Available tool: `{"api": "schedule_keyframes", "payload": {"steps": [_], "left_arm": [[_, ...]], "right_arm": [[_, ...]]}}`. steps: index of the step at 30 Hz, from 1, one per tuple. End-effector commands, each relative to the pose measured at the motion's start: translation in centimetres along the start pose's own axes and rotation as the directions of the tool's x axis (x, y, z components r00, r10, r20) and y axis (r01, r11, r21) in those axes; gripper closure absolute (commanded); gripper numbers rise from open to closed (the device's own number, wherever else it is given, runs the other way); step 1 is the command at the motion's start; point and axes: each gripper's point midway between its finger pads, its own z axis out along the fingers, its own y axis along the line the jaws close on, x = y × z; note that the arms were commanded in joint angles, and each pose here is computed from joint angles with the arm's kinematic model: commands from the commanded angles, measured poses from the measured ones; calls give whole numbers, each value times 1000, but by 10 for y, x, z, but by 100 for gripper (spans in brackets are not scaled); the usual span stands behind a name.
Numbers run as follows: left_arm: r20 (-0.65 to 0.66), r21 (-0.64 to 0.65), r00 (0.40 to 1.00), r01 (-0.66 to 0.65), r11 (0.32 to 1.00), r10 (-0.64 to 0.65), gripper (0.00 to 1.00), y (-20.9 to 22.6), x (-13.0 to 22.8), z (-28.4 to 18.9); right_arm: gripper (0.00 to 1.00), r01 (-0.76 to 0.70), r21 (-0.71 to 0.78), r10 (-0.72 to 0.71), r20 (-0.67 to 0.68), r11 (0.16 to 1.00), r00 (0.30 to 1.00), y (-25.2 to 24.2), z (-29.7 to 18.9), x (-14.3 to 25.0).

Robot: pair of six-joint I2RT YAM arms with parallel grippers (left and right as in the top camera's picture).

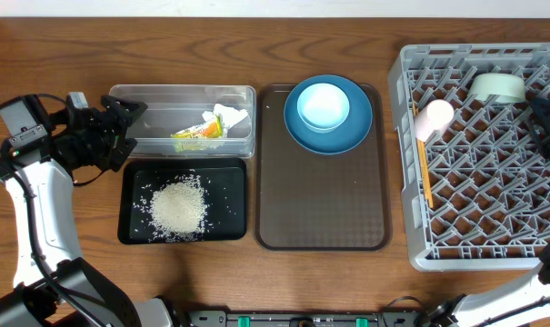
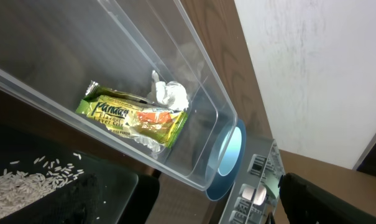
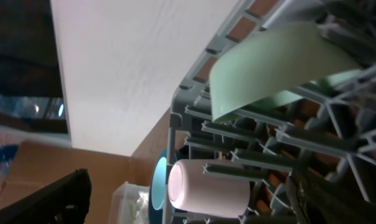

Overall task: Sort waste into correct bins and load items into the dishwasher rack
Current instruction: 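Release the mint-green bowl in the rack's back row and raise the right gripper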

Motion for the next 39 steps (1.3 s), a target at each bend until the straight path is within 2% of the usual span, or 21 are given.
{"api": "schedule_keyframes", "payload": {"steps": [1,6,12,17,21,24,34,39], "left_arm": [[-1,11,1000,6,1000,-6,6,-3,-1,-2],[-1,11,1000,6,1000,-6,6,-3,-1,-2],[-1,11,1000,6,1000,-6,6,-3,-1,-2],[-1,11,1000,6,1000,-6,6,-3,-1,-2],[-1,11,1000,6,1000,-6,6,-3,-1,-2],[-1,11,1000,6,1000,-6,6,-3,-1,-2],[-1,11,1000,6,1000,-6,6,-3,-1,-2],[-1,11,1000,6,1000,-6,6,-3,-1,-2]], "right_arm": [[1,-21,33,20,16,999,1000,5,-3,-5],[1,33,125,-40,56,992,998,16,-10,-12],[1,234,286,-258,50,929,965,53,-8,-10],[1,431,518,-494,-20,739,869,76,11,-9],[1,478,681,-593,-79,554,801,73,25,-15],[1,511,710,-630,-123,484,767,69,39,-15],[1,562,693,-695,-121,452,709,51,65,-34],[1,618,623,-723,-119,480,681,58,79,-31]]}}
